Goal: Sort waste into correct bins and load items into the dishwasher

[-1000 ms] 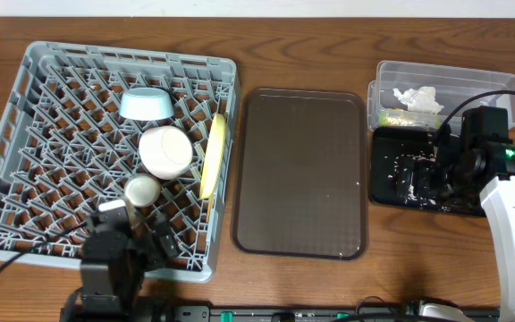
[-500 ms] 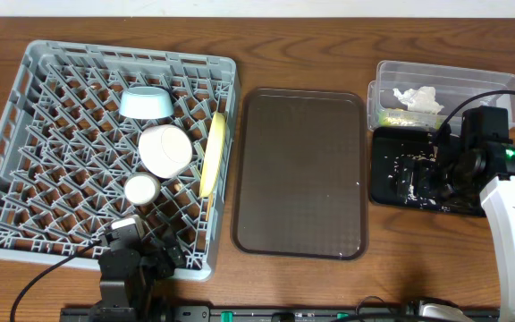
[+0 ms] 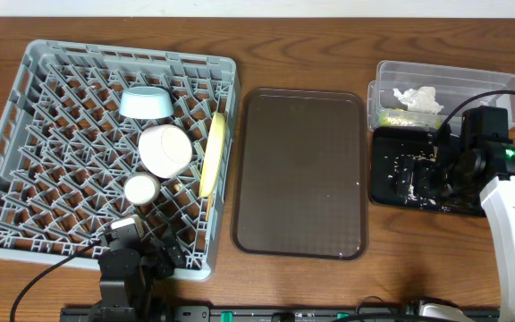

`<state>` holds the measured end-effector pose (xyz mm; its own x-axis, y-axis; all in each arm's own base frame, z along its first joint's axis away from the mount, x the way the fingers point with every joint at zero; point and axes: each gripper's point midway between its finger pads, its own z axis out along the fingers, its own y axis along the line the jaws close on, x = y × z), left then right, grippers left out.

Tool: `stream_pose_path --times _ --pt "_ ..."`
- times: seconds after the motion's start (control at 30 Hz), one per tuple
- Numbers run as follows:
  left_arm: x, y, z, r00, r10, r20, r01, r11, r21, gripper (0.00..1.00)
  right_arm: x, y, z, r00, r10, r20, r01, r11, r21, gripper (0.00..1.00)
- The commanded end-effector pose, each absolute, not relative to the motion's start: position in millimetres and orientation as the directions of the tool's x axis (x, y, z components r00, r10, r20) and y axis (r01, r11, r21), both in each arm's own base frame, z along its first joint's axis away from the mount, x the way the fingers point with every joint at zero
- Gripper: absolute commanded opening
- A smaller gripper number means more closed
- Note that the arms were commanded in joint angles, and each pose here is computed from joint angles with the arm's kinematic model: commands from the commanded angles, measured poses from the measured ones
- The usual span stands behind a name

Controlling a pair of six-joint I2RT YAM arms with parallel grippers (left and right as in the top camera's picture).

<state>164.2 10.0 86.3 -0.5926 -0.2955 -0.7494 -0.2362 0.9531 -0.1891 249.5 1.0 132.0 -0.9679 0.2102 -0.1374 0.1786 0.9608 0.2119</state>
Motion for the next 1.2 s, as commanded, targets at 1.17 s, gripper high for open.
stream_pose_path --times 1.17 --pt "235.4 54.9 143.4 -0.075 -0.157 -0.985 -0.347 0.93 -0.122 1.0 252.0 -2.5 137.6 -0.964 0.212 -0.161 0.177 0.962 0.206 0.99"
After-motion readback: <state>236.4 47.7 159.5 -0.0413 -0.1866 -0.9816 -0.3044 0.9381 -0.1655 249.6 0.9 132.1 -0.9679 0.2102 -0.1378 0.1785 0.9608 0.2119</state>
